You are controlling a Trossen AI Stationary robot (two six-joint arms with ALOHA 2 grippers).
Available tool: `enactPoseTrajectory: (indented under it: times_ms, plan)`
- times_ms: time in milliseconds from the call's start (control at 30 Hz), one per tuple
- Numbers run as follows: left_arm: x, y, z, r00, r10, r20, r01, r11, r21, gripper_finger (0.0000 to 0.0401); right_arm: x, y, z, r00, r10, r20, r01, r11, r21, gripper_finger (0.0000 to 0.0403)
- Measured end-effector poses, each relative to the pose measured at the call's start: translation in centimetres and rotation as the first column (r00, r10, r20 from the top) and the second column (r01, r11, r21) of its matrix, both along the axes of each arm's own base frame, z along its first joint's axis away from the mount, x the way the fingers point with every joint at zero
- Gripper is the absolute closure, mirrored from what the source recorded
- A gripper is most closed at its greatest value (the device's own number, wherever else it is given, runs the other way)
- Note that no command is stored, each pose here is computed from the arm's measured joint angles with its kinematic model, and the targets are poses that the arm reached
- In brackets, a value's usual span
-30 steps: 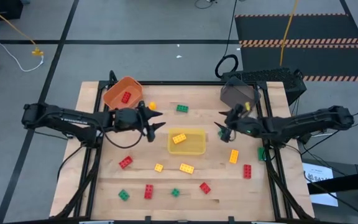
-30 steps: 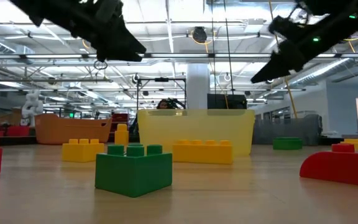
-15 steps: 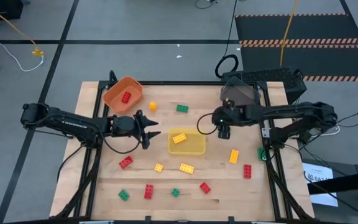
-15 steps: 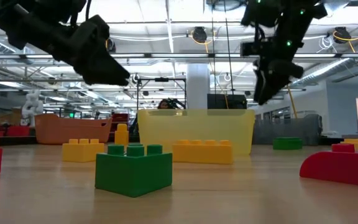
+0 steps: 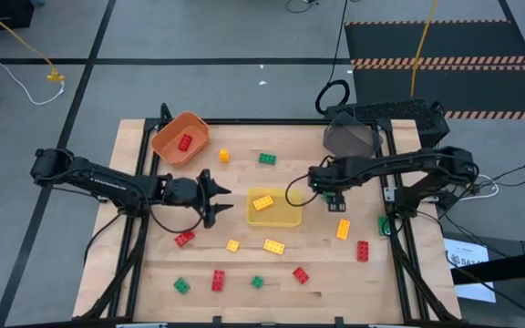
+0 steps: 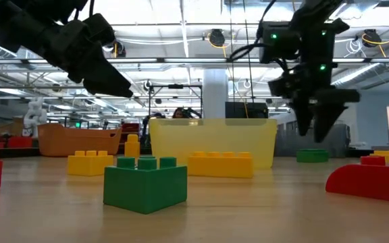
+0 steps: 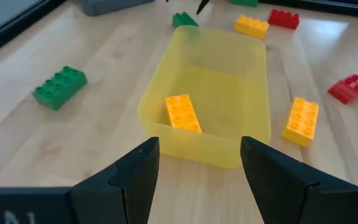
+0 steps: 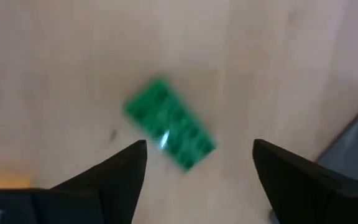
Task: Sort & place blocks by color
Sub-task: Put the middle right green 8-stud game piece into the black bin
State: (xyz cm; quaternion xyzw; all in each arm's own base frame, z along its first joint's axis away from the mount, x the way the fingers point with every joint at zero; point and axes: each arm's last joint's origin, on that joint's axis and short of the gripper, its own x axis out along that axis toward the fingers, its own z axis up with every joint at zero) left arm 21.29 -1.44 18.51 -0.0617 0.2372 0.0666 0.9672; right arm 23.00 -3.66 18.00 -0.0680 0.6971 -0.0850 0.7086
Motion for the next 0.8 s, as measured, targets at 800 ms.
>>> enactPoseTrajectory:
  times_ms: [800]
  plan:
    - [0.1,-0.4,0.2,1.000,0.000,0.020,0.000,1.000,-0.019,0.0176,-0.3,0.4,-1.6,0.980,0.179,-0.086,-0.178,0.984,0.025,0.0109]
